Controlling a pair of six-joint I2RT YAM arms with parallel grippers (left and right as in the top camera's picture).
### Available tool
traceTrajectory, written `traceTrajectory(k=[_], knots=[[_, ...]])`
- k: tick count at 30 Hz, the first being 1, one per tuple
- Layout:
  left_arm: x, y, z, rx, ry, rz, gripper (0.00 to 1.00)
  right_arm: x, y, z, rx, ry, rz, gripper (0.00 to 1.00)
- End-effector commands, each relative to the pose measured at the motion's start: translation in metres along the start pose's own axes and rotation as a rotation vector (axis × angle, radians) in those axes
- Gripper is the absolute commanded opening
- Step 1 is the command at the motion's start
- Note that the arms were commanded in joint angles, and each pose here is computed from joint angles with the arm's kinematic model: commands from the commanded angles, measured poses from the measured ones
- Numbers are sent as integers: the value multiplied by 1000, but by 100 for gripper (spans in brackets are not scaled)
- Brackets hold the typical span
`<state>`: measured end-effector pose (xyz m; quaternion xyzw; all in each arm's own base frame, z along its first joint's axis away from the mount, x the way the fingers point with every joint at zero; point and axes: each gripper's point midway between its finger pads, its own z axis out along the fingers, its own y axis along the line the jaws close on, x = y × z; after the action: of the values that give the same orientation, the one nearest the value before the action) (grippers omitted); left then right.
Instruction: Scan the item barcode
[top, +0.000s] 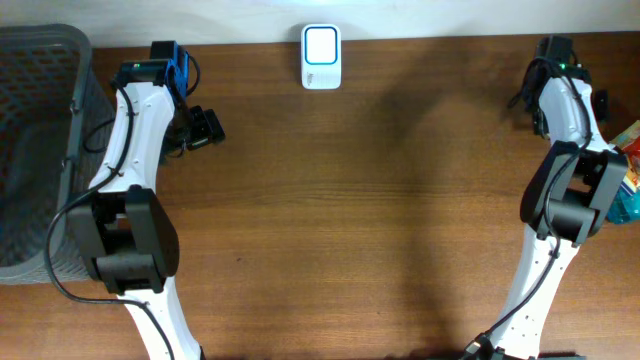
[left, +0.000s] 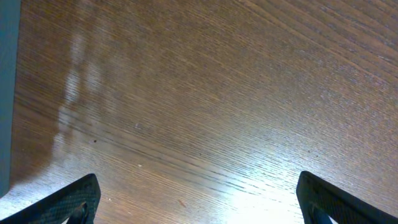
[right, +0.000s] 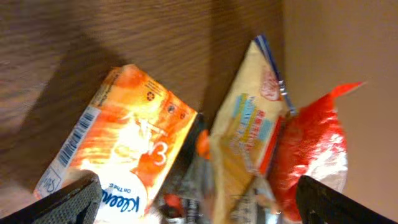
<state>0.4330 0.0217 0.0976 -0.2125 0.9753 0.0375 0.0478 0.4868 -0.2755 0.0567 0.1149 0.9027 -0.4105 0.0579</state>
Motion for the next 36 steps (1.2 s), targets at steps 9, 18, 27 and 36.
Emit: traceTrajectory(k=[9,18,27,36], knots=[[1,0,-1,6,2,0,99,-16,-78,-90,-132,-141,384,98],[1,0,-1,6,2,0,99,34,-138,-192,-374,-157,603,99],[1,0,-1,6,2,0,99,107,-131,-223,-473,28,503,99],[1,0,-1,6,2,0,99,154,-128,-234,-485,15,509,99]])
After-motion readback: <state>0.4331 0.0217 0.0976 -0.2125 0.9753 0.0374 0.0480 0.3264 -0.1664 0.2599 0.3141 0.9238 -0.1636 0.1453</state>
